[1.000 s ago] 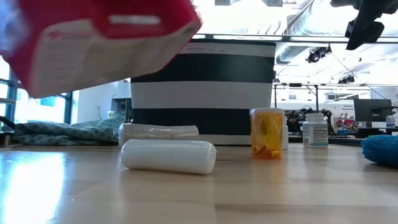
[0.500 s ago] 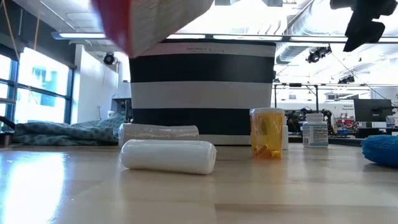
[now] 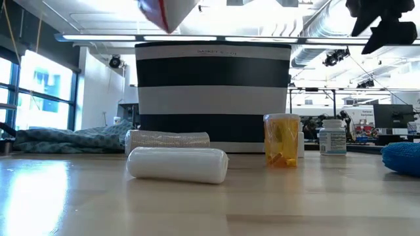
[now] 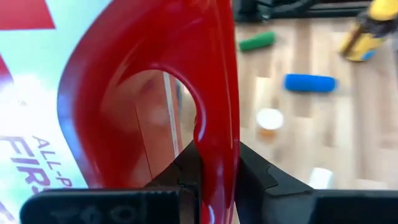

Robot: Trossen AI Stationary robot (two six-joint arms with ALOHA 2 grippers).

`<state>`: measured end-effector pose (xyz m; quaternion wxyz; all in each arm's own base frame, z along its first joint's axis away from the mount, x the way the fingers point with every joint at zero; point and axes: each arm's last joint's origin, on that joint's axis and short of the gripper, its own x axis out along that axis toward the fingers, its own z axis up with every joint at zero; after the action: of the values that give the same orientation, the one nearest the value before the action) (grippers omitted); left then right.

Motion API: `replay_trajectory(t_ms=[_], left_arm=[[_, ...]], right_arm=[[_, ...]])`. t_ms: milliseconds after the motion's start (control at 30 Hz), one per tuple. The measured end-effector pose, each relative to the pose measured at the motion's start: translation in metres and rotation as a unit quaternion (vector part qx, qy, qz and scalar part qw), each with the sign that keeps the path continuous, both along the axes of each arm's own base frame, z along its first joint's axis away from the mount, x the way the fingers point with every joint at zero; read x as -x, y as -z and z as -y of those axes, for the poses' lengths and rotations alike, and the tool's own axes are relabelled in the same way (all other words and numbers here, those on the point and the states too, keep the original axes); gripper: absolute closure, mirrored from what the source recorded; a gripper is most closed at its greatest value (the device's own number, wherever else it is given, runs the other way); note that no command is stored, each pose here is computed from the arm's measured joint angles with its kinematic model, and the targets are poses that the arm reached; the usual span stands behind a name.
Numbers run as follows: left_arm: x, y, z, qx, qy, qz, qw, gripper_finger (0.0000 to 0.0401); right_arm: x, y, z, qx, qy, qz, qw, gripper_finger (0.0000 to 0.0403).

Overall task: Pick & place medical supplies in basket/bin
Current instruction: Put the red first aid kit box into the blue bin

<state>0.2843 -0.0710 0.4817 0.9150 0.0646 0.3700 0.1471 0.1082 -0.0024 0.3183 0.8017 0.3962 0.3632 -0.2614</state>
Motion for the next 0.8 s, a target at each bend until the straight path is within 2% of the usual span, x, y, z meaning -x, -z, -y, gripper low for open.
replay_trajectory(t_ms=[200, 300, 500, 667, 800], left_arm=[[-0.002, -0.008, -0.046, -0.094, 0.024, -0.026, 0.995, 0.0311], [-0.005, -0.01, -0.072, -0.121, 0.03, -0.039, 0.991, 0.0311], [-0.018, 0.004, -0.133, -0.11, 0.015, -0.062, 0.992, 0.0311], [-0.034, 0.036, -0.176, -0.086, 0.016, -0.086, 0.993, 0.0311], [-0.046, 0.076, -0.198, -0.081, 0.028, -0.129, 0.988, 0.0311]], right_arm=[[-0.014, -0.002, 0.001, -0.018, 0.067, 0.035, 0.997, 0.0144], [-0.025, -0.001, 0.002, -0.019, 0.081, 0.044, 0.996, 0.0144], [-0.051, 0.004, 0.001, -0.026, 0.074, 0.047, 0.996, 0.0143], [-0.069, 0.009, -0.002, -0.04, 0.027, 0.045, 0.998, 0.0144], [-0.071, 0.007, -0.003, -0.046, 0.008, 0.057, 0.997, 0.0144]])
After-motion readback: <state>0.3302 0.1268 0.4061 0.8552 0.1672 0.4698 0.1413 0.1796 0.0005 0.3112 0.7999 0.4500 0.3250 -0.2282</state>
